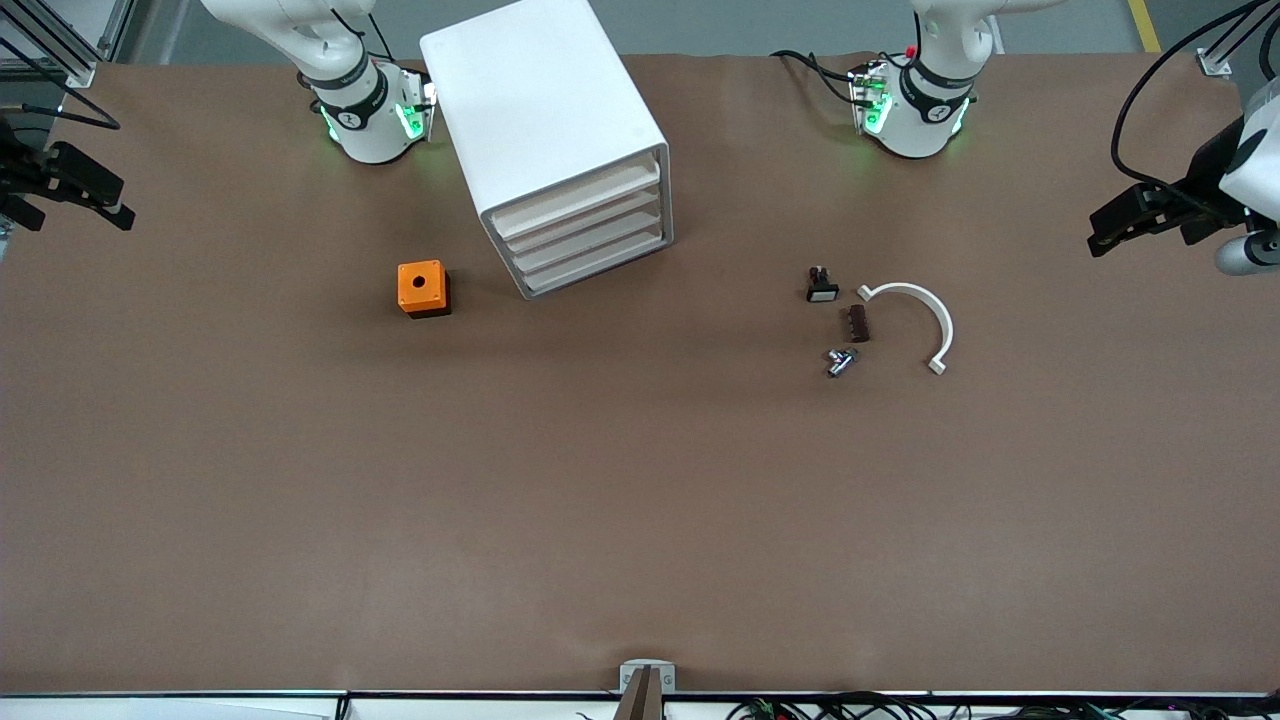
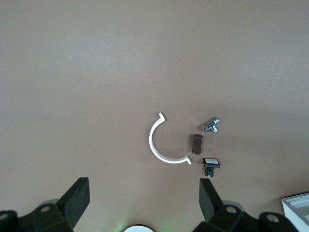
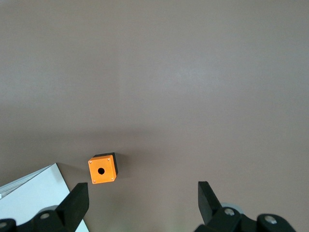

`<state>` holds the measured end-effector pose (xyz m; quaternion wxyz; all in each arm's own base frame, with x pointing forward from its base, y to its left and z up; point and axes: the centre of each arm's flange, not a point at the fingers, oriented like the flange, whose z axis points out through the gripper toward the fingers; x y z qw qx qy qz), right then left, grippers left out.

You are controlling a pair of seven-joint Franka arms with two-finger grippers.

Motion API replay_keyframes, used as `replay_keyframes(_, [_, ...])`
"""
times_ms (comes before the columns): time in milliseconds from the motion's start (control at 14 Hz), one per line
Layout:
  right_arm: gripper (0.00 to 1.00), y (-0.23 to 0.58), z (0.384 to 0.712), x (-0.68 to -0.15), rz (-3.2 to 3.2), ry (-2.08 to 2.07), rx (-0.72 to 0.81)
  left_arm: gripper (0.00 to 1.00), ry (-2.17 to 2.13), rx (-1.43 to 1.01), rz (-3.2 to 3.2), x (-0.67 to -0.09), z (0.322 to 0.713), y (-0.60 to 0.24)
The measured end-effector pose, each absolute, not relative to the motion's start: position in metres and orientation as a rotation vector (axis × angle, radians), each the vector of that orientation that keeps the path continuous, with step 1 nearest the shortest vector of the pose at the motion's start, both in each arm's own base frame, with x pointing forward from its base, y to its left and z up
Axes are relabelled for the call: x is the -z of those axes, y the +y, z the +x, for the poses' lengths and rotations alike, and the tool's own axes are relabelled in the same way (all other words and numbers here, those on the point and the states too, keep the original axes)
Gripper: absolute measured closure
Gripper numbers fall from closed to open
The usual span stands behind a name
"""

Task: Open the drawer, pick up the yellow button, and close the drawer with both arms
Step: 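Reach the left gripper to the white cabinet's top drawer front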

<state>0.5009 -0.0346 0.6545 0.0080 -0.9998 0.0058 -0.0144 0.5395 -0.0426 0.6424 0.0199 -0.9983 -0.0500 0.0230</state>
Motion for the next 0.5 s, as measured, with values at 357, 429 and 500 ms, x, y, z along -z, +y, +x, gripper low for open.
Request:
replay_keyframes(357, [0.00,-0.0354,0.5008,-0.6544,-3.125,0.020,0.044,0.00,-0.157,-0.076,-3.096,-0.6423,0.5390,-0.0425])
replay_keyframes(429, [0.00,-0.0355,0.5008,-0.6544,-3.125,0.020,0.044,0.00,-0.157,-0.076,-3.096,-0.6423,0.5390,-0.0425])
replay_keyframes(500, [0.00,-0.0355,0.5008,-0.6544,-3.125,0.021,0.044,0.00,-0.157,-0.076,-3.096,-0.6423,0.5390,-0.0426])
